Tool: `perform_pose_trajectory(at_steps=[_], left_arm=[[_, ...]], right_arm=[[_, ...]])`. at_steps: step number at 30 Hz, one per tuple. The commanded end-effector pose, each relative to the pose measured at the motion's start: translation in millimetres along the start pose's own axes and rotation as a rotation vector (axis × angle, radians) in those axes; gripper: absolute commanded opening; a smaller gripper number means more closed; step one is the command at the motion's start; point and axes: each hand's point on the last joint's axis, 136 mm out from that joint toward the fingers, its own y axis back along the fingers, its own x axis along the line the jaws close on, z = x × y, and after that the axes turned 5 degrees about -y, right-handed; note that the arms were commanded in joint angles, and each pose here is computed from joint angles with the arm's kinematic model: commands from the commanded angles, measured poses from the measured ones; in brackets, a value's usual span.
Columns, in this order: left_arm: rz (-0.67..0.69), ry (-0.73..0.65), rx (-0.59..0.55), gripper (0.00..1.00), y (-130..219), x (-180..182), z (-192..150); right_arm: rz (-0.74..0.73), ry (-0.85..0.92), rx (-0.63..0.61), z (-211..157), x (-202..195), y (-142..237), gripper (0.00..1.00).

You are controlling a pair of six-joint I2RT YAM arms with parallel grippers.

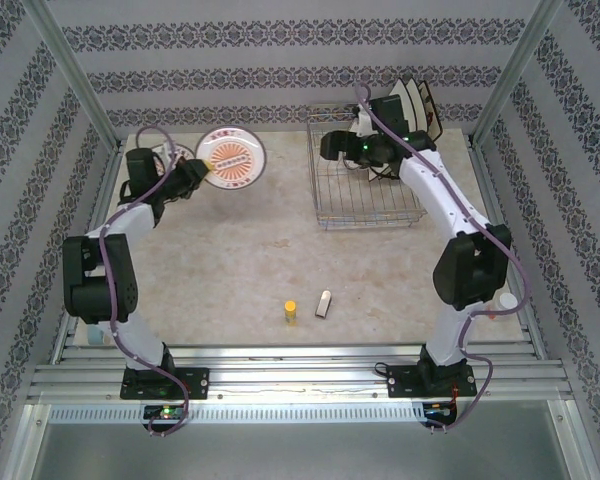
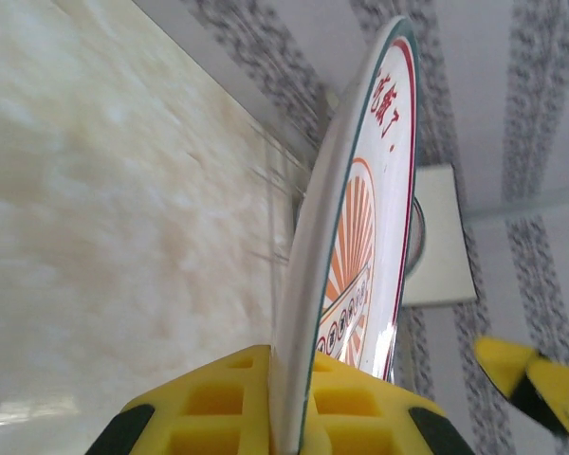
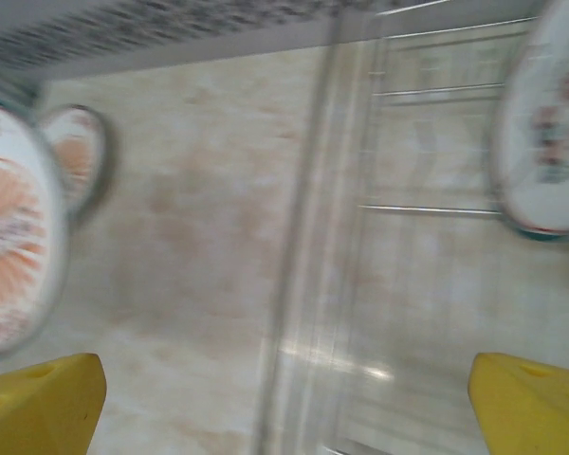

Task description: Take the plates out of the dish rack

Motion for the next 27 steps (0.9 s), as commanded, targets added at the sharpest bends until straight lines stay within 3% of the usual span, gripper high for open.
perform_pose_trajectory(at_steps=[1,7,20,27], left_arm=[[0.042,-0.063,-0.150,0.00,31,-6,38],[0.189,-0.043,-0.255,0.00,59,30,65],[0.327,0.073,-0.409,0.00,82,101,99],[0.381,0.110,-0.387,0.00,66,140,109]], right_arm=[[-0.334,0.141,0.085,-18,-60,31,0.98],[-0.495,0.197,0.134,-25,-92,43,0.98],[-0.476,0.194,0.156,-30,-101,38,0.98],[-0.455,0.198,0.183,-39,-103,24,0.98]])
